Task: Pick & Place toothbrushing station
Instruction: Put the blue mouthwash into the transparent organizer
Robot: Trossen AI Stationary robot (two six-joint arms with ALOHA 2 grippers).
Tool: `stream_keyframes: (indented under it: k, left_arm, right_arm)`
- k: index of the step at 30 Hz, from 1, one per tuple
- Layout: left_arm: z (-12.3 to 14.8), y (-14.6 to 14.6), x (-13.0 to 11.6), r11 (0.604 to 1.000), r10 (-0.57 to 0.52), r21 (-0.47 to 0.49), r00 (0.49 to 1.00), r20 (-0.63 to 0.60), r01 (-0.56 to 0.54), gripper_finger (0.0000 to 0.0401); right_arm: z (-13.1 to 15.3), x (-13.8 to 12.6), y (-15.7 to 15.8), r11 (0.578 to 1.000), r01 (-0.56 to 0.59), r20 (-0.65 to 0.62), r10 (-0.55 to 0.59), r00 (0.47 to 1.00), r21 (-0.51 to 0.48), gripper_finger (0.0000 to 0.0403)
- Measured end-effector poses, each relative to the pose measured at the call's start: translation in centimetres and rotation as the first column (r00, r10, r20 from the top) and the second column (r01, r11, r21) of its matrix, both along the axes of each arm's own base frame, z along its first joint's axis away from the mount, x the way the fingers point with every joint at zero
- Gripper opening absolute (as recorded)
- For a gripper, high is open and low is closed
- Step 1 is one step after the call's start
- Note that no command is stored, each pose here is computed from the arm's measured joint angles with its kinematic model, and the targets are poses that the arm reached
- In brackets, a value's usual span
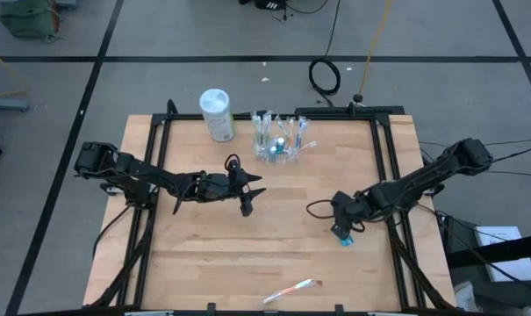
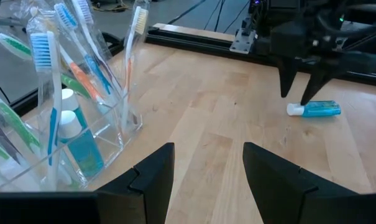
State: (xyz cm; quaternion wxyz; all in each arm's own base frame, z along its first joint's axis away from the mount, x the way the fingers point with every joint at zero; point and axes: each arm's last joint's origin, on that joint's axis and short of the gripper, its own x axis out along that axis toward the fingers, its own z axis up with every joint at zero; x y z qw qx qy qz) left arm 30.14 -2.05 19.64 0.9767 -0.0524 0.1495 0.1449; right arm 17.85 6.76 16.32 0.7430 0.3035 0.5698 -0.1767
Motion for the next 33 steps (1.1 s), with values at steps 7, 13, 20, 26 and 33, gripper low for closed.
stream_keyframes:
  k: [7, 13, 20, 26, 33]
  left_arm:
    - [0.0, 0.0, 0.0, 1.000, 0.000, 0.000, 1.000, 0.000, 0.000, 0.0198]
    - [0.0, 0.0, 0.0, 1.000, 0.000, 0.000, 1.000, -0.001, 0.000, 0.0198]
    - [0.0, 0.0, 0.0, 1.000, 0.000, -0.001, 1.000, 0.000, 0.000, 0.0198]
    - [0.0, 0.0, 0.0, 1.000, 0.000, -0.001, 1.000, -0.001, 0.000, 0.0198]
    - [0.0, 0.0, 0.0, 1.000, 0.000, -0.001, 1.000, -0.003, 0.000, 0.0198]
  right_arm:
    - [-1.7, 1.1, 0.5, 1.000, -0.005, -0.034, 0.005, 0.999, -0.001, 0.0171]
    - [-2.7, 1.4, 0.7, 0.995, -0.095, -0.092, 0.094, 0.991, -0.009, 0.0166]
    - [-2.6, 1.4, 0.2, 0.999, -0.052, -0.097, 0.052, 0.994, 0.003, 0.0102]
    - [-2.7, 1.4, 0.0, 0.998, -0.059, -0.105, 0.058, 0.993, -0.006, 0.0033]
    - [-1.9, 1.2, -0.8, 0.998, -0.061, -0.082, 0.062, 0.995, 0.015, 0.0006]
